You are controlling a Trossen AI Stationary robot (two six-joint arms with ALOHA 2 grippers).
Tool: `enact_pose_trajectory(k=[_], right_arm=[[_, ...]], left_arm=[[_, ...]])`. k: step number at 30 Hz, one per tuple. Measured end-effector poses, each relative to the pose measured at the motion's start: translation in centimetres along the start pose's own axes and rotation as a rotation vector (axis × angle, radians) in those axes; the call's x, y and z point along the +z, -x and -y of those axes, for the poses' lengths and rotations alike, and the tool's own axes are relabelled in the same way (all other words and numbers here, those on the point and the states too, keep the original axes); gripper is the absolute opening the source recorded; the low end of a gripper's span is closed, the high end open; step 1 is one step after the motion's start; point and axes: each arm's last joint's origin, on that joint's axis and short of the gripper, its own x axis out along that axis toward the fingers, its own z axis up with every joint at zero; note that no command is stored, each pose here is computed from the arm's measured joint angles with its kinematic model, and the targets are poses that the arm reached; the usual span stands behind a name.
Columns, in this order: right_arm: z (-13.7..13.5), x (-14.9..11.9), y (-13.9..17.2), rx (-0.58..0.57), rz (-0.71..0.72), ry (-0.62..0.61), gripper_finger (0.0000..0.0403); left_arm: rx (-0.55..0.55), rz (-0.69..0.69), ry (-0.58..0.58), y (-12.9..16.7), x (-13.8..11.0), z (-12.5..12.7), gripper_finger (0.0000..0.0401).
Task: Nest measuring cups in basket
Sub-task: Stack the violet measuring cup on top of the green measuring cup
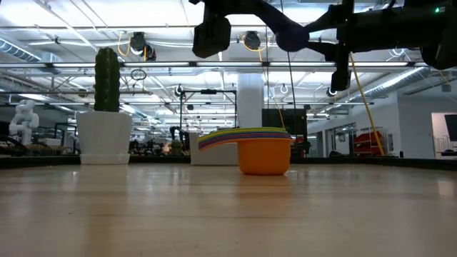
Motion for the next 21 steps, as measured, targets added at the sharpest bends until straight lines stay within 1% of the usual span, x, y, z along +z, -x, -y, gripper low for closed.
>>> enact_pose_trajectory(k=[7, 9, 12, 14, 16, 18, 21], right_arm=[[0.3, 0.3, 0.4, 0.004, -0.002, 0.059, 0.0102], [0.8, 0.9, 0.9, 0.017, 0.013, 0.065, 0.011], [1.8, 2.0, 1.8, -0.007, 0.015, 0.1, 0.0118], [2.4, 2.9, 2.5, -0.015, 0.019, 0.116, 0.0122], [3.2, 3.6, 3.3, -0.03, 0.011, 0.132, 0.0123], [3.5, 4.1, 3.8, -0.031, 0.012, 0.131, 0.0123], [3.2, 4.3, 3.9, -0.007, -0.001, 0.138, 0.0121]], left_arm=[[0.0, -0.007, 0.056, -0.1, -0.1, 0.0, 0.0005], [0.0, -0.007, 0.072, -0.1, -0.1, 0.0, 0.0004], [-0.001, 0.001, 0.101, -0.1, -0.1, 0.0, 0.0004], [-0.017, 0.043, 0.116, -0.2, -0.1, 0.3, 0.0004], [-0.058, 0.113, 0.125, -0.2, -0.7, 0.6, 0.0004], [-0.091, 0.193, 0.199, -0.5, -1.7, 0.6, 0.0004], [-0.115, 0.255, 0.259, -0.3, -4.0, 0.1, 0.0004]])
